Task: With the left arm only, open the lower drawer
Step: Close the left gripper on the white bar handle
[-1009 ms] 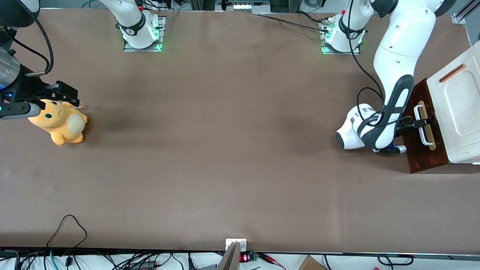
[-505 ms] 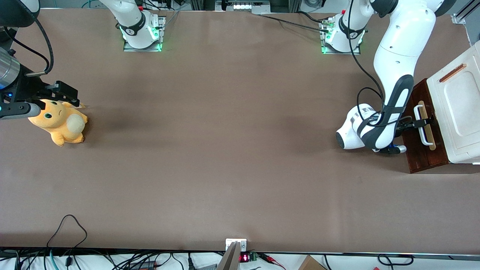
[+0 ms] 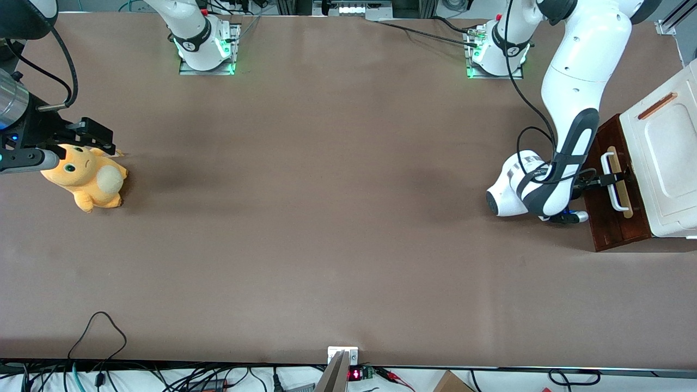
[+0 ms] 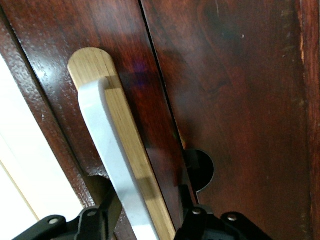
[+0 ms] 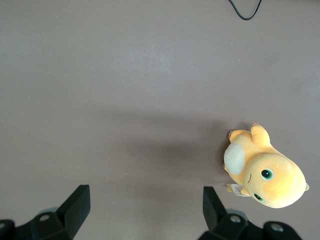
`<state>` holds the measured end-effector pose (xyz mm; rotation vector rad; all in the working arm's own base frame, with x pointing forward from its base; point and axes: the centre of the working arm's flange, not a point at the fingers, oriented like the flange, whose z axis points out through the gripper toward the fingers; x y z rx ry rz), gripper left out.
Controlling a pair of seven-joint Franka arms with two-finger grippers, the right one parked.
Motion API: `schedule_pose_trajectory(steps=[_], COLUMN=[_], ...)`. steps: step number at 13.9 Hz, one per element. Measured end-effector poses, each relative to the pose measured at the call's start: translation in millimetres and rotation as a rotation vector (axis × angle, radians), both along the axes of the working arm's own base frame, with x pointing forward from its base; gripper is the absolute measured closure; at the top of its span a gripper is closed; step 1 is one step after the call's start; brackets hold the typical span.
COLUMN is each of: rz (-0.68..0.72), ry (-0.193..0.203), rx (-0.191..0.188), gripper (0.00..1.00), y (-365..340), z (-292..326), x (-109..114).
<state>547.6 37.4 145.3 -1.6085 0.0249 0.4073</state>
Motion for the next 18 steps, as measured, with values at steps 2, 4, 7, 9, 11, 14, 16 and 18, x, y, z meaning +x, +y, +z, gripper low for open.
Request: schedule_pose_trajectory(steps=[2, 4, 7, 9, 11, 14, 16, 18], rz=[0.001, 0.002, 0.002, 0.002, 0.001, 0.002, 0.002, 0.002], ry=[0.000, 0.000, 0.000, 0.000, -0.001, -0.001, -0.001, -0.001], rx=[0.000, 0.001, 0.001, 0.001, 0.001, 0.003, 0.003, 0.005], gripper=[0.48, 0.50, 0.53, 0.56, 0.59, 0.63, 0.64, 0.64], y=[0.4, 1.3, 1.3, 0.9, 0.6, 0.3, 0.4, 0.3], z=[0.0, 0.1, 0.1, 0.1, 0.1, 0.6, 0.7, 0.9], x=[0.0, -0.1, -0.1, -0.1, -0.1, 0.0, 0.0, 0.1])
